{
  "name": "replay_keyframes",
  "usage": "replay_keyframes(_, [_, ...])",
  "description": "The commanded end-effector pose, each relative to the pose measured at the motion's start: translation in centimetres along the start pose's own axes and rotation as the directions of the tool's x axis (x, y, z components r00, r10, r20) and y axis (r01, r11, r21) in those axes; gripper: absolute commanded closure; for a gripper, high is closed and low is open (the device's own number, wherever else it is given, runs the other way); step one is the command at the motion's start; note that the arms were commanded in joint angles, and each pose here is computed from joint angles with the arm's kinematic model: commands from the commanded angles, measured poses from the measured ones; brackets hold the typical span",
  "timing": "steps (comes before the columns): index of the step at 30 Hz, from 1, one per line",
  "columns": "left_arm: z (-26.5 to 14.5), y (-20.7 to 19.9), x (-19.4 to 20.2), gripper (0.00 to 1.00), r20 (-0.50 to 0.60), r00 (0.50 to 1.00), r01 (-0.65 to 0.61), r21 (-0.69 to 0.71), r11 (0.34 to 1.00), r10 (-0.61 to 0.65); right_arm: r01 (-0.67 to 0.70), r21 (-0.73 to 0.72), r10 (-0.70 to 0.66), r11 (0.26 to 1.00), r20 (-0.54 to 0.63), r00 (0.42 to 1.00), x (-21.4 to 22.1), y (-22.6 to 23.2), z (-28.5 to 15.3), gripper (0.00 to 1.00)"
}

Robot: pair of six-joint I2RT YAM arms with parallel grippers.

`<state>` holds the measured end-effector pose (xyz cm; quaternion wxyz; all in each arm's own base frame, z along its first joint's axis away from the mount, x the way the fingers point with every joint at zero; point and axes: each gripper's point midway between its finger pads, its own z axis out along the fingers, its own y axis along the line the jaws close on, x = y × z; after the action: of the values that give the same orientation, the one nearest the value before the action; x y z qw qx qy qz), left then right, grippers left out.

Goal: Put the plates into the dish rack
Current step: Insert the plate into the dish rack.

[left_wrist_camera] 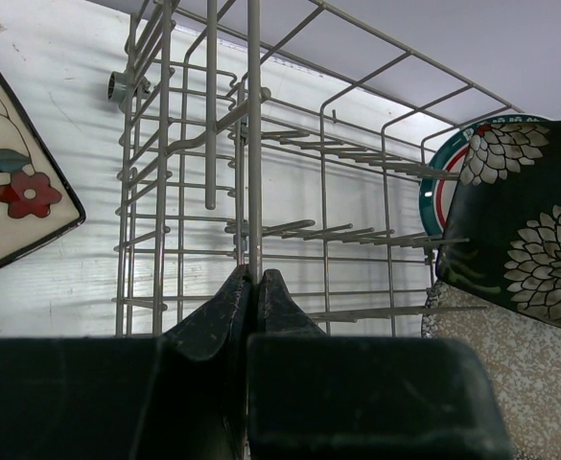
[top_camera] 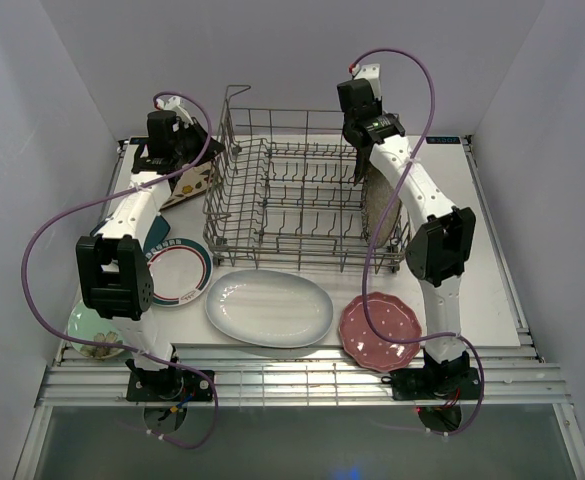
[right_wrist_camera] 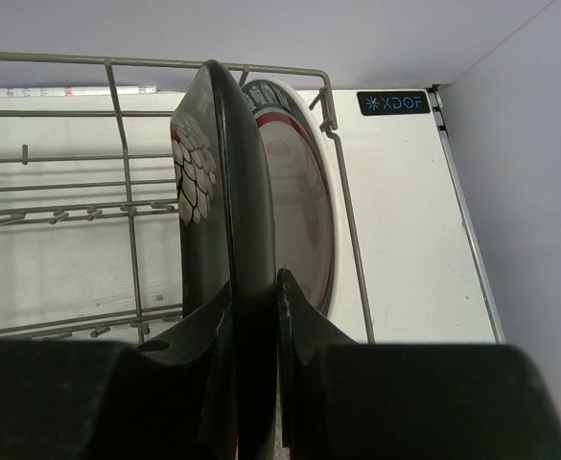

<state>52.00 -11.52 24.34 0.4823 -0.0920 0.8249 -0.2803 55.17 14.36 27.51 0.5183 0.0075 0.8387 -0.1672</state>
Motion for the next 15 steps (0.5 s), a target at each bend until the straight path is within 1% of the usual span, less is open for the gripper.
replay_keyframes(1, [-2.1,-1.1,1.3,1.0,-0.067,0.998,0.023,0.027,0.999,-0.022,-0.072,0.081,0.064,0.994,0.098,0.993,-3.9,-3.2,0.2,0.92])
replay_keyframes(8, [-1.9,-1.1,1.3,1.0,-0.069,0.997,0.016,0.029,0.999,-0.014,-0.044,0.049,0.04,0.998,0.092,0.995,-3.3,-2.1,1.3,0.92])
replay_keyframes(14, [-1.8,-1.0,1.3,1.0,-0.07,0.997,0.014,0.027,1.0,-0.012,-0.037,-0.008,0.038,0.999,0.1,0.994,-3.0,-0.6,2.4,0.92])
replay_keyframes(15, [-1.8,-1.0,1.3,1.0,-0.07,0.998,0.012,0.027,1.0,-0.01,-0.002,-0.016,0.004,1.0,0.098,0.995,-2.7,-0.4,2.6,0.92])
